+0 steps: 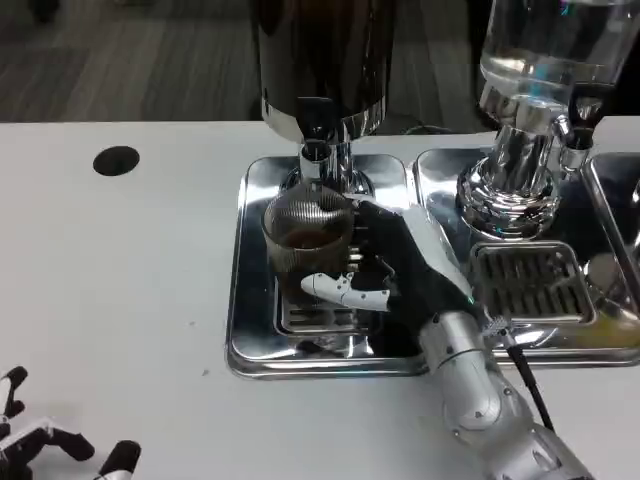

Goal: Grasp the cup under the faucet to collect the drink, then remove the cup.

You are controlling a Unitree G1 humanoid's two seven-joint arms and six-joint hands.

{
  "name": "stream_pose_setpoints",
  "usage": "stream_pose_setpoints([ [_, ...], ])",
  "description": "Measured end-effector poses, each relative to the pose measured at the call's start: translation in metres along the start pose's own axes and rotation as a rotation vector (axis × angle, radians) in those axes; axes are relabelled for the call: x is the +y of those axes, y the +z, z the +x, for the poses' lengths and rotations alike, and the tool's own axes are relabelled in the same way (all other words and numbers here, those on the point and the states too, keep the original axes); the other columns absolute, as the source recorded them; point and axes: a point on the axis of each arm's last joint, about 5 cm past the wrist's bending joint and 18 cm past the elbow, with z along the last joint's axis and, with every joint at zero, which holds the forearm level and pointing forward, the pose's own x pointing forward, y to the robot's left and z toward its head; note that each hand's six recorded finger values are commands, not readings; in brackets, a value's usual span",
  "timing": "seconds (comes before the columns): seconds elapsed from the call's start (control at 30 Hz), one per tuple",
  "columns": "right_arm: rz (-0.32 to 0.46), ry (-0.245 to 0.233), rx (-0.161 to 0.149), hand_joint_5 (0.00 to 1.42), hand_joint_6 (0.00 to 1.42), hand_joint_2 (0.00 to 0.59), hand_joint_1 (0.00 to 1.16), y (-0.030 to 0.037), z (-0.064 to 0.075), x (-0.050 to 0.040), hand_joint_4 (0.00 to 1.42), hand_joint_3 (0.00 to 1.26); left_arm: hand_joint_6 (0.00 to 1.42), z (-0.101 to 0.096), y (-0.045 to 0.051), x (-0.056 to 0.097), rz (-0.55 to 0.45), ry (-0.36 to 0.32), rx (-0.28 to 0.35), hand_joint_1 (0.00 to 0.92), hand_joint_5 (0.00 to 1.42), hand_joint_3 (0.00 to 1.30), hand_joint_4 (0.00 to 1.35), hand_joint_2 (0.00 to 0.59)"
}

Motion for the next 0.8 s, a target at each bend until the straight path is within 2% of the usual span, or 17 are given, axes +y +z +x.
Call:
stream_pose_setpoints([
  [0.1, 0.003, -0.011, -0.001, 0.44, 0.39, 0.176, 0.8, -0.0005, 0.0, 0.0002, 0.59, 0.56, 0.15, 0.0, -0.002, 0.001, -0.014, 0.008, 0.018, 0.007, 0.22, 0.75, 0.07, 0.179],
  [0.5, 0.013, -0.036, -0.005, 0.47, 0.39, 0.184, 0.79, -0.0049, -0.006, 0.0, 0.62, 0.6, 0.15, 0.002, -0.0018, -0.001, -0.026, 0.01, 0.009, 0.016, 0.22, 0.75, 0.07, 0.174],
  [0.8, 0.005, -0.067, -0.005, 0.47, 0.39, 0.18, 0.79, -0.0104, -0.016, -0.0091, 0.62, 0.6, 0.15, 0.012, 0.0053, -0.004, -0.046, 0.014, -0.032, 0.019, 0.22, 0.74, 0.07, 0.174],
])
